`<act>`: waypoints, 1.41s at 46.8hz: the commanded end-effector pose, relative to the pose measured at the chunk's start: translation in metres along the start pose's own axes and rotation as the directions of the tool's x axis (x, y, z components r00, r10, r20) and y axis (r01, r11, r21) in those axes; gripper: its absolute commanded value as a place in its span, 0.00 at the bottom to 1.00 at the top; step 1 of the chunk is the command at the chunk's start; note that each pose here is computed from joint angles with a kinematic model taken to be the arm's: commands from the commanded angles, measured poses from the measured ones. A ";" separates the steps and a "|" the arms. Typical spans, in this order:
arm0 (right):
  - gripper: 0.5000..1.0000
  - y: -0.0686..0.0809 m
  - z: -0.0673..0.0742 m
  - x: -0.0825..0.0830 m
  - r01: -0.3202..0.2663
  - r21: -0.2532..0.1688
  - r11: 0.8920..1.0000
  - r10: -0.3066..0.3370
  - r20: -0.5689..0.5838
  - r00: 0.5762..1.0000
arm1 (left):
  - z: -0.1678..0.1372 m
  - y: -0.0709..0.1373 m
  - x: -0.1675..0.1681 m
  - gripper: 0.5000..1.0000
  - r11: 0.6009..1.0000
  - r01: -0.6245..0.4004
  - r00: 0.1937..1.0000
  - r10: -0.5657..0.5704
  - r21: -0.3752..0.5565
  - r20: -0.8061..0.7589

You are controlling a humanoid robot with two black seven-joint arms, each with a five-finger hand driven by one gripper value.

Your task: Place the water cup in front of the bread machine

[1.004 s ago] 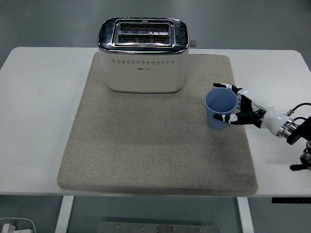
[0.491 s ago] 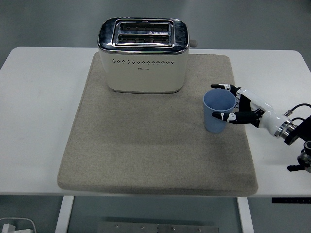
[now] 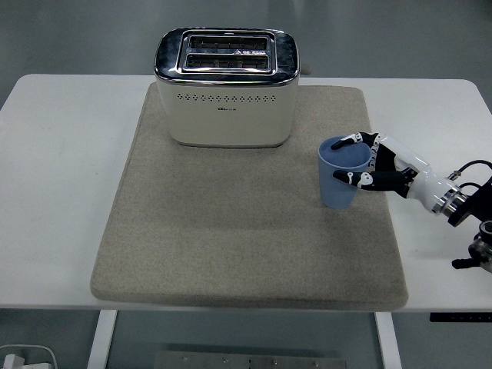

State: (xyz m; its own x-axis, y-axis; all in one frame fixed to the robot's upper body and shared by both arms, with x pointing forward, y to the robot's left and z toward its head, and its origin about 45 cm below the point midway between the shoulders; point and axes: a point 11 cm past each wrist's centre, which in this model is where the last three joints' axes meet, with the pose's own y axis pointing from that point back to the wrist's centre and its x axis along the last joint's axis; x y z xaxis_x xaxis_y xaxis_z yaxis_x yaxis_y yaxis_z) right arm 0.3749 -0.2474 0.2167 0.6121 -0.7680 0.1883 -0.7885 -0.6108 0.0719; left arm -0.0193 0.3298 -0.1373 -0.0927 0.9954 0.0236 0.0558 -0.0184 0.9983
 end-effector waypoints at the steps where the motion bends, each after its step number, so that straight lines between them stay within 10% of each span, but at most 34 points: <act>1: 0.14 -0.003 -0.004 -0.004 0.009 0.014 1.000 -0.009 0.004 1.000 | 0.000 0.000 0.000 1.00 1.000 -0.002 1.000 0.002 0.001 0.002; 66: 0.25 -0.071 -0.042 -0.094 0.104 0.167 0.981 -0.113 0.051 0.992 | 0.000 0.000 0.000 1.00 1.000 0.000 1.000 0.000 0.000 0.001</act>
State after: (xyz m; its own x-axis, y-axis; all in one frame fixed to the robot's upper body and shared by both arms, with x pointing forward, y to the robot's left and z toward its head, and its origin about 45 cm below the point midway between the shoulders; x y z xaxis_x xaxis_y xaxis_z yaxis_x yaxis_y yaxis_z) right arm 0.3735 -0.1321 0.2379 0.6918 -0.7106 0.1286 -0.7076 -0.7026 -0.0756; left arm -0.0194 0.3297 -0.1373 -0.0921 0.9955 0.0232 0.0562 -0.0181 0.9983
